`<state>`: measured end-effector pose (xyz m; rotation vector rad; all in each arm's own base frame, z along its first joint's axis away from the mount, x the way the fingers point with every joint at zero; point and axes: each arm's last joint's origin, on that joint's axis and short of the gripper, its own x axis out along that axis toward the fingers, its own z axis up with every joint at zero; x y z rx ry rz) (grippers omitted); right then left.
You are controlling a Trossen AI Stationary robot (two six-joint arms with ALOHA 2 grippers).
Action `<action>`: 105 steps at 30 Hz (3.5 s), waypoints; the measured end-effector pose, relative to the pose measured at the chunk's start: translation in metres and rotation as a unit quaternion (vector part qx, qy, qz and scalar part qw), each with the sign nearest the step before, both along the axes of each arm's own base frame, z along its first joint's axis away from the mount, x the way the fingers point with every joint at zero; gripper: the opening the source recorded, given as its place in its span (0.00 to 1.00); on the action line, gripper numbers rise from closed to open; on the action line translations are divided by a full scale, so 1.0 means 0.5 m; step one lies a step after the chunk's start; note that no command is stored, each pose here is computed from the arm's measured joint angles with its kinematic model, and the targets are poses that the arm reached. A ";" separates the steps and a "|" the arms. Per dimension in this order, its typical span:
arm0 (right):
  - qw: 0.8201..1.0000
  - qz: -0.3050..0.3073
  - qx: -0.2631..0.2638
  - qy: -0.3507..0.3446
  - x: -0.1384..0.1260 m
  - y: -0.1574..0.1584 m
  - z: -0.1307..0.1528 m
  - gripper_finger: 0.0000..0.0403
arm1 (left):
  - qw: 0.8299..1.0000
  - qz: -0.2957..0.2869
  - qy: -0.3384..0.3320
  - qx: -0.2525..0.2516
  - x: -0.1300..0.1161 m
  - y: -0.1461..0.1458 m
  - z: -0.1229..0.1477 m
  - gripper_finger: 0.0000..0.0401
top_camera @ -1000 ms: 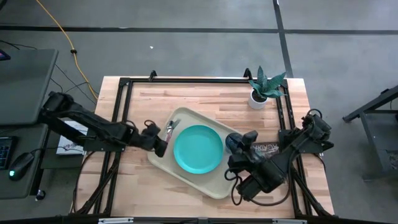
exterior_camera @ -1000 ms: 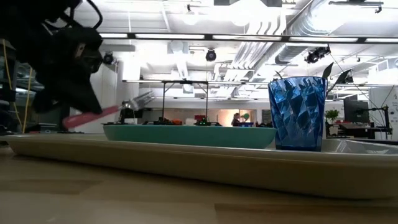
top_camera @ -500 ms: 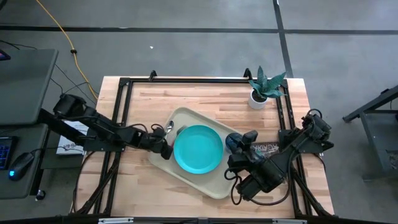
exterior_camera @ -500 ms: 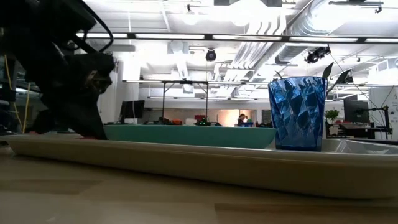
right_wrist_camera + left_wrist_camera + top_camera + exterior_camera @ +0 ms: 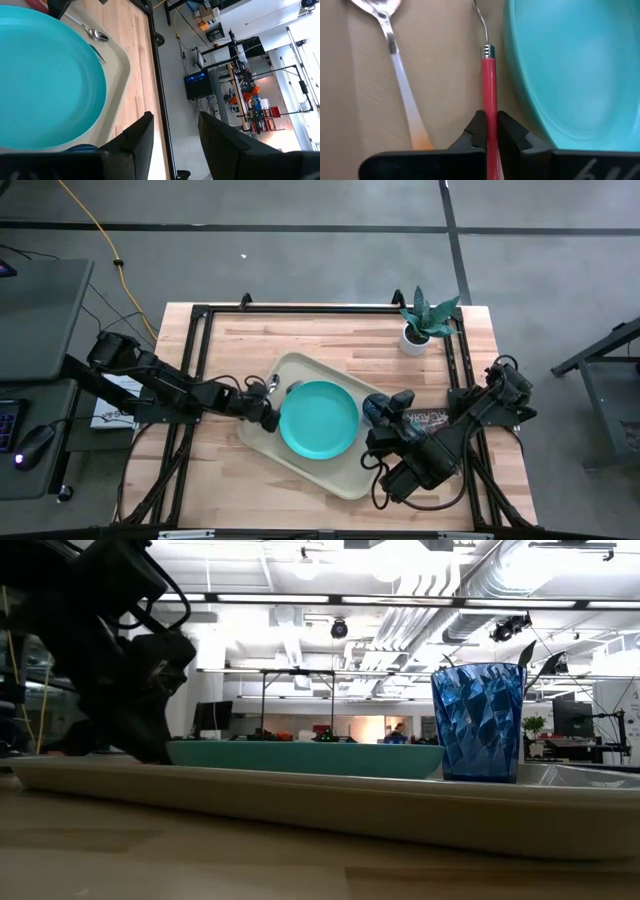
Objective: Pick and place plate/cup/fork/spoon on tray
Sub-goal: Put the pink fork on the gray serving tray between the orange spoon and blue plate, then return to Home Position
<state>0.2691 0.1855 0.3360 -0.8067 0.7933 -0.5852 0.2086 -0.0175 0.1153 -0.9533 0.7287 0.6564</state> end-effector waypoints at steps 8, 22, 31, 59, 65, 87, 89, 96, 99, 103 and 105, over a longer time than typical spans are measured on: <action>1.000 -0.003 0.017 0.006 0.000 0.001 -0.002 0.36 | 1.000 0.017 0.004 0.025 -0.002 0.006 -0.001 0.00; 1.000 -0.005 0.024 0.007 0.000 0.001 -0.003 0.36 | 0.999 0.035 0.010 0.033 -0.006 0.008 -0.003 0.00; 1.000 -0.004 0.023 0.007 0.000 0.001 -0.003 0.36 | 0.998 0.040 0.019 0.040 -0.009 0.009 -0.004 0.03; 1.000 -0.004 0.025 0.004 0.001 0.002 -0.003 0.36 | 0.997 -0.014 0.037 0.066 -0.009 0.013 -0.006 0.21; 1.000 -0.004 0.026 0.003 0.001 0.002 -0.003 0.36 | 0.995 -0.003 0.060 0.079 -0.017 0.037 -0.004 0.21; 0.997 -0.034 0.067 -0.008 0.006 -0.009 -0.005 0.36 | 0.993 -0.006 -0.007 0.119 -0.029 0.078 0.080 0.21; 0.996 -0.039 0.083 0.000 0.006 -0.011 -0.005 0.36 | 0.990 -0.019 -0.038 0.135 -0.026 0.087 0.114 0.21; 0.991 -0.049 0.128 0.007 -0.006 -0.033 0.018 0.31 | 0.953 -0.075 -0.141 0.256 -0.031 0.107 0.261 0.19; 0.989 -0.051 0.140 -0.010 -0.037 -0.055 0.035 0.17 | 0.930 -0.088 -0.169 0.314 -0.045 0.113 0.299 0.17; 0.979 -0.080 0.181 -0.056 -0.118 -0.101 0.032 0.03 | 0.896 -0.122 -0.174 0.390 -0.071 0.111 0.327 0.13; 0.970 -0.097 0.204 -0.094 -0.166 -0.128 0.020 0.05 | 0.881 -0.129 -0.183 0.417 -0.081 0.109 0.339 0.09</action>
